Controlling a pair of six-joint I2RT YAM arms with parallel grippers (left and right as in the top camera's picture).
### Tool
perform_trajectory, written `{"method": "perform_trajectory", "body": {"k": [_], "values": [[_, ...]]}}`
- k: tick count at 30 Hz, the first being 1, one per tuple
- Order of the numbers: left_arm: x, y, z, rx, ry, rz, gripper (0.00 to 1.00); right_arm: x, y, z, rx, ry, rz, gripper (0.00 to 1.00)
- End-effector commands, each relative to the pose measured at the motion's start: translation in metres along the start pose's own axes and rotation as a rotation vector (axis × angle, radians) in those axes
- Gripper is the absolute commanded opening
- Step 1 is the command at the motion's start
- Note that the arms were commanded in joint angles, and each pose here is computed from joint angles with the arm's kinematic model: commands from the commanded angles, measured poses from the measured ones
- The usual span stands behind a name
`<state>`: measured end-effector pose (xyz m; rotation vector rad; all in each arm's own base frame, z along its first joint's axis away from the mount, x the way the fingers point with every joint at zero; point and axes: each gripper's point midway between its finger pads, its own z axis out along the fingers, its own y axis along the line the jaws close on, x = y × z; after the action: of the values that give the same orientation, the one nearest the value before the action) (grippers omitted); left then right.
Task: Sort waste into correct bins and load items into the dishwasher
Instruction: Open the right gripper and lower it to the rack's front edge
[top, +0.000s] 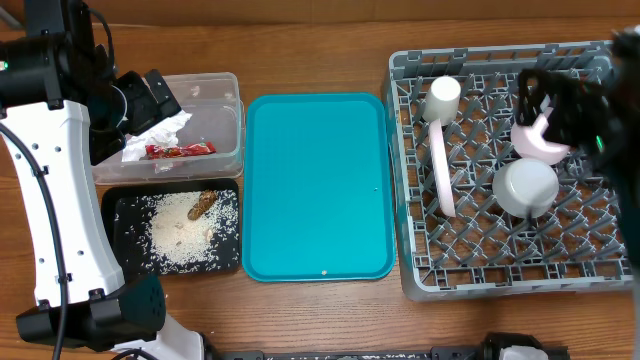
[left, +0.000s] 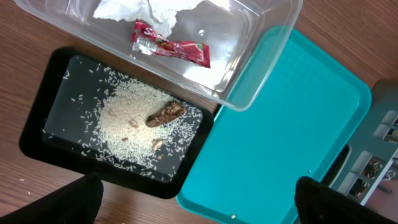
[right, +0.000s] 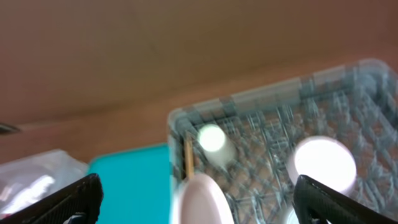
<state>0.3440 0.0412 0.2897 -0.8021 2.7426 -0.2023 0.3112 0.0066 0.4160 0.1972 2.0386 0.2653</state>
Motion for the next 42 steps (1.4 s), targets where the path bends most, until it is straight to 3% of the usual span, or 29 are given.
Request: {"method": "perform_trajectory", "body": {"k": [1, 8, 14, 21, 34, 42], "values": [[0.001, 0.001, -0.015, 0.010, -0.043, -0.006, 1.00, -0.018, 0.021, -0.060, -0.043, -0.171, -0.059, 1.00], [0.001, 0.001, -0.015, 0.010, -0.043, -0.006, 1.00, -0.014, 0.045, -0.163, -0.158, -0.396, -0.116, 1.00], [0.001, 0.001, -0.015, 0.010, -0.043, -0.006, 1.00, 0.019, 0.036, -0.191, -0.174, -0.450, -0.119, 1.00], [0.001, 0.001, -0.015, 0.010, -0.043, -0.006, 1.00, 0.058, 0.024, -0.160, -0.193, -0.467, -0.065, 1.00], [0.001, 0.001, -0.015, 0.010, -0.043, -0.006, 1.00, 0.131, -0.003, -0.050, -0.305, -0.659, 0.072, 1.00], [0.001, 0.001, -0.015, 0.010, -0.043, -0.006, 1.00, 0.175, -0.012, -0.004, -0.337, -0.682, 0.074, 1.00]]}}
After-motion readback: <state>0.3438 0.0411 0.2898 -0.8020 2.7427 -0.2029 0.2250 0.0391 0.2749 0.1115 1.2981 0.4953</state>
